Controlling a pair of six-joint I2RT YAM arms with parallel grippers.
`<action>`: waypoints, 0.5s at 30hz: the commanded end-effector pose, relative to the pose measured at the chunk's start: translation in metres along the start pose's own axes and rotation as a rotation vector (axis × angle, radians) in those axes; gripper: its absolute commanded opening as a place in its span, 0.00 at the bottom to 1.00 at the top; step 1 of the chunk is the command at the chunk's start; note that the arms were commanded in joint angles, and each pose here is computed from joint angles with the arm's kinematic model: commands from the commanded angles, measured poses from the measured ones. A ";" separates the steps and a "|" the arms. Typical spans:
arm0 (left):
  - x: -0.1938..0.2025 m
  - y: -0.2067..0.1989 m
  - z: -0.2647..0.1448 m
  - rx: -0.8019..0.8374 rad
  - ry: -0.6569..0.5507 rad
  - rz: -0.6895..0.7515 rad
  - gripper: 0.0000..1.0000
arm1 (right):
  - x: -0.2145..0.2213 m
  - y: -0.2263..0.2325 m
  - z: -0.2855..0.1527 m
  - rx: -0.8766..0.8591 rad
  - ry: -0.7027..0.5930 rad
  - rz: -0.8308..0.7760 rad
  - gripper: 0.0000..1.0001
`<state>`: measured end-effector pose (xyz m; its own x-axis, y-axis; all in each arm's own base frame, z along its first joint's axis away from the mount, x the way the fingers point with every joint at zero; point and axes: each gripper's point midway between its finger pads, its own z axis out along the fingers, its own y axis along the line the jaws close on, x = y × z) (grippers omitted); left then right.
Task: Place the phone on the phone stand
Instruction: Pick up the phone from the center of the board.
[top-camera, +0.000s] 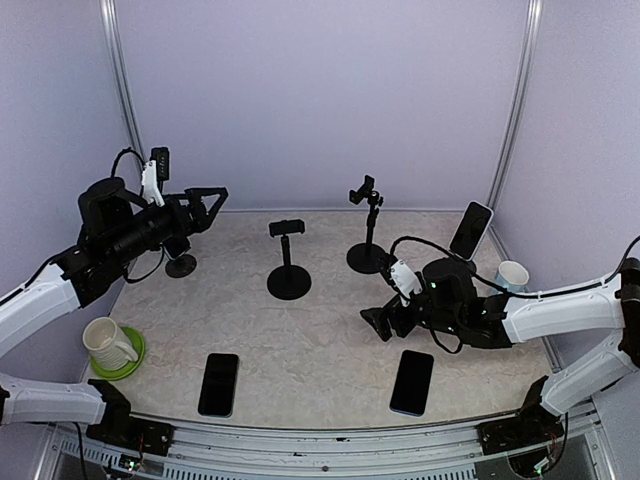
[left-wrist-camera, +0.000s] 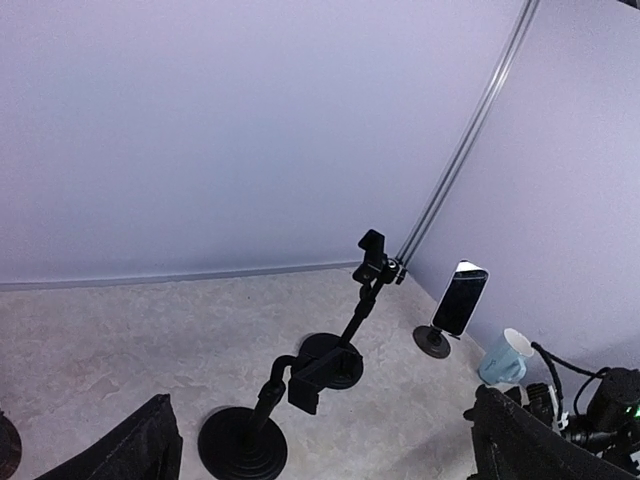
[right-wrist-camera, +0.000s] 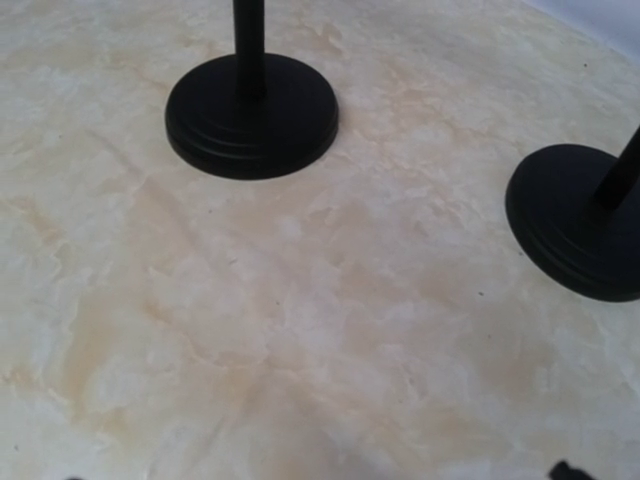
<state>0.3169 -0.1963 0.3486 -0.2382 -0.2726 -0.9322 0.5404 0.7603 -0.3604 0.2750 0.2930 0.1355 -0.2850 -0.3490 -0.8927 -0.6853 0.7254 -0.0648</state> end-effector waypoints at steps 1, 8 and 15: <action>0.011 0.018 0.009 -0.149 0.038 -0.099 0.99 | -0.010 0.000 0.002 -0.007 -0.017 0.014 1.00; 0.101 0.048 -0.010 -0.374 0.232 -0.260 0.99 | -0.010 0.000 0.002 -0.008 -0.018 0.012 1.00; 0.178 0.060 -0.044 -0.590 0.389 -0.336 0.99 | -0.008 0.002 0.005 -0.020 -0.007 0.014 1.00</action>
<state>0.2900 -0.1907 0.2014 -0.5968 -0.3554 -0.7194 0.0764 0.8673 -0.4919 0.2741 0.2948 0.1342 -0.2875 -0.3513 -0.8910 -0.6925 0.7189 -0.0601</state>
